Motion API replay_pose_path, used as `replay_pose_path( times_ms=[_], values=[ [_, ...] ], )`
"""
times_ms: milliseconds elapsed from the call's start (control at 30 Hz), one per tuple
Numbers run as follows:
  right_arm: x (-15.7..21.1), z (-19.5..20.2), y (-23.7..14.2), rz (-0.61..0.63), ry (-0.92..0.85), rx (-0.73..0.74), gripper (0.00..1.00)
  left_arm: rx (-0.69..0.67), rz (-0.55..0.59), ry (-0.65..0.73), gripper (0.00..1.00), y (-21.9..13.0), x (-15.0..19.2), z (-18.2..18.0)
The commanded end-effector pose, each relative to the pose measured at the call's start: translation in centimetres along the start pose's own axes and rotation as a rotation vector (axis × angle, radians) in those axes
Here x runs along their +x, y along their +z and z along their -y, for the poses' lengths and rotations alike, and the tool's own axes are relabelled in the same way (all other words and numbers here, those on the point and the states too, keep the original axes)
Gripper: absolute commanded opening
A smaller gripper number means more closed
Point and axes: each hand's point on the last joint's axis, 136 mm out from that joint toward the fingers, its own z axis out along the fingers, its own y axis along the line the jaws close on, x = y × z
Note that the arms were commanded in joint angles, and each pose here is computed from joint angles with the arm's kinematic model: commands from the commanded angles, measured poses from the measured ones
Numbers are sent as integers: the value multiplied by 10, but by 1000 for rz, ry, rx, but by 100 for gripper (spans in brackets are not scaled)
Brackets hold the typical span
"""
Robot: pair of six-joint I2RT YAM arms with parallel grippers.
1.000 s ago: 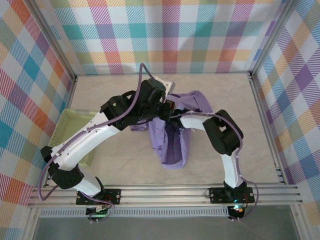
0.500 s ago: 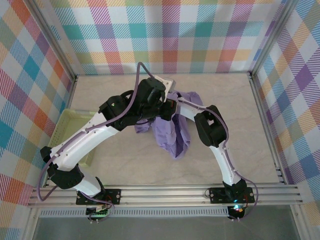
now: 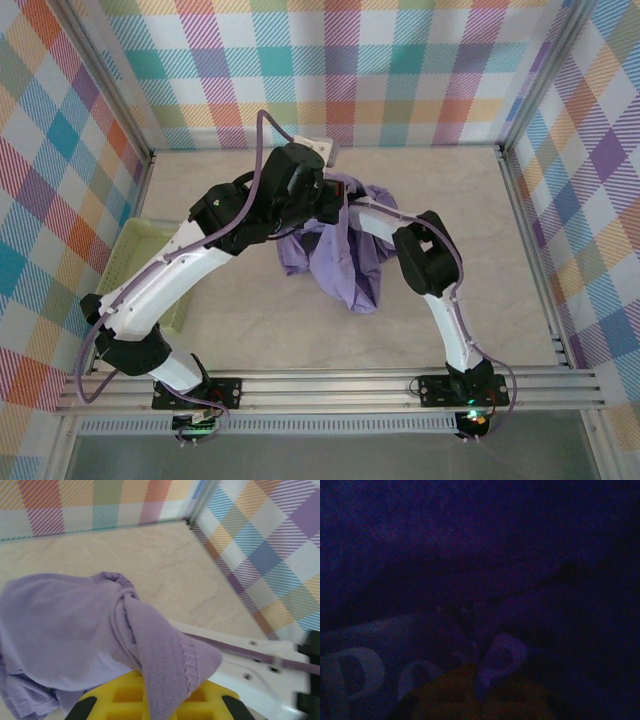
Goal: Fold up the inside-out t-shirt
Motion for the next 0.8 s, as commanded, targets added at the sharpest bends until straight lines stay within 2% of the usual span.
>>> replay_pose_path(
  times_ms=[0,167,400,600,767],
  values=[
    [17,5,-12,-16,-64,-68,0,-95,14,-49,3,8,-10,-28],
    [28,-28,-52,76,-167,-316,0,-152,-7,-129,3,27,-20,-62],
    [61,-24,-108,162,-216,-497,0,-363,-60,-244,2,64,-28,-156],
    [75,4,-153,251,-198,-557,0,-582,-167,-317,0,96,3,-242],
    [73,20,-195,327,-191,-640,0,-672,-307,-317,0,128,46,-274]
  ],
)
